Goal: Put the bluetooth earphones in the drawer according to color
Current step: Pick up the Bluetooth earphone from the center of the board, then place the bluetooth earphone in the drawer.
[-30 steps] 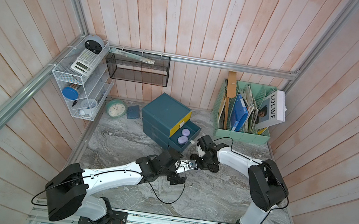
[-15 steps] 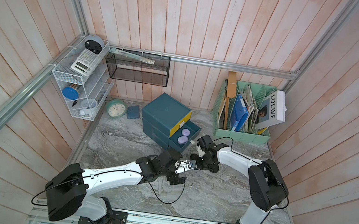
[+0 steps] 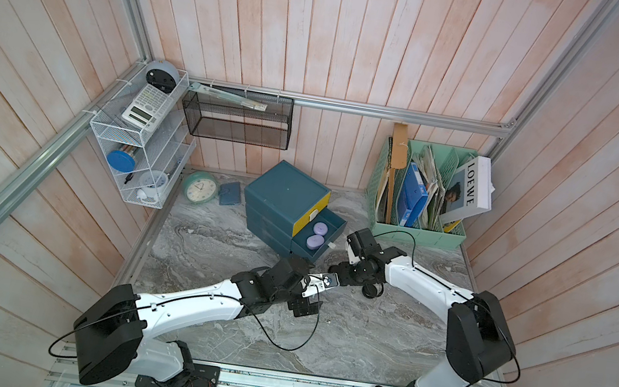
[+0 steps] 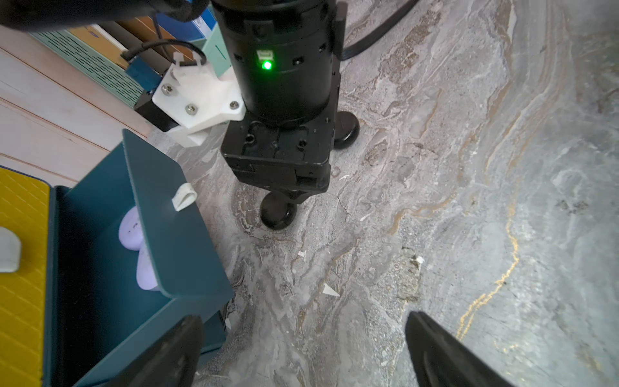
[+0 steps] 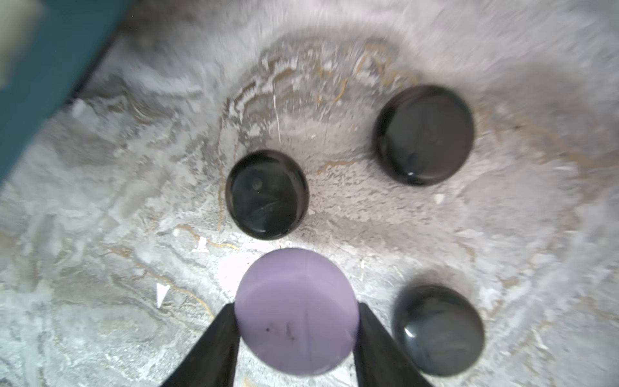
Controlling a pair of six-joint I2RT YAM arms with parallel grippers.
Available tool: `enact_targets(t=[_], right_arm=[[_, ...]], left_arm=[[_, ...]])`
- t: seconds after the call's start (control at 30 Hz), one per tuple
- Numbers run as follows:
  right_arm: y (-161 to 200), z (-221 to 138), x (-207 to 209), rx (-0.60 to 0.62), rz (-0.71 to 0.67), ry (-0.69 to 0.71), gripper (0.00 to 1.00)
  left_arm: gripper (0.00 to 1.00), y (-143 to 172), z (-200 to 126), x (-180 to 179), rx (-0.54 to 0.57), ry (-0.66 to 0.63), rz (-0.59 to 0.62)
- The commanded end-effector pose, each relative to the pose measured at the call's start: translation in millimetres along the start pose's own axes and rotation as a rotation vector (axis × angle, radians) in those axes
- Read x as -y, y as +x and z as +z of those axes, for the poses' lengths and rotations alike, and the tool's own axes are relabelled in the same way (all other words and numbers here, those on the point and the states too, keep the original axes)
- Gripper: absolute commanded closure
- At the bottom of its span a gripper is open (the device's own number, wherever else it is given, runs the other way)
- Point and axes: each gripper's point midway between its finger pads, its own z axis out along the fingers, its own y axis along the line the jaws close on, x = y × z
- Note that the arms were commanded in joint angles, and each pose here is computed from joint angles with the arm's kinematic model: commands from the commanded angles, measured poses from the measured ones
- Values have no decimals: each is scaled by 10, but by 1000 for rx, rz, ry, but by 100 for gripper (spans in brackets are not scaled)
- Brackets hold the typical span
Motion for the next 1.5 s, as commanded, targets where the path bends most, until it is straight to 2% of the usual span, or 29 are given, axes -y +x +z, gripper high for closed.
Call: enact_targets(t=[0.0,0.23,0.47,0.67,0.93,1.17,1.47], right_arm=[[-69,-118,85,41,17,43,100],[-190,-275,100,111,31,49,100],[-378,-470,54,199,23,26,100],[-613,-666,-51,308,28,-29,100],[-926,-912,-217,465,25,-119,100],[-1099,-1087,-329,551,18,-181,100],[-1330,-1160,-577,575,-13,-279,100]], left_arm=[[0,-211,-120,-186,73,-61,-39],[0,-324,-269,-441,127,-106,-131],[0,-387,-507,-763,201,-219,-170],[0,-395,-629,-897,239,-261,-191],[0,-389,-741,-1044,262,-317,-218],[0,-363,-811,-1178,272,-348,-255],[0,-237,-857,-1364,240,-413,-280]])
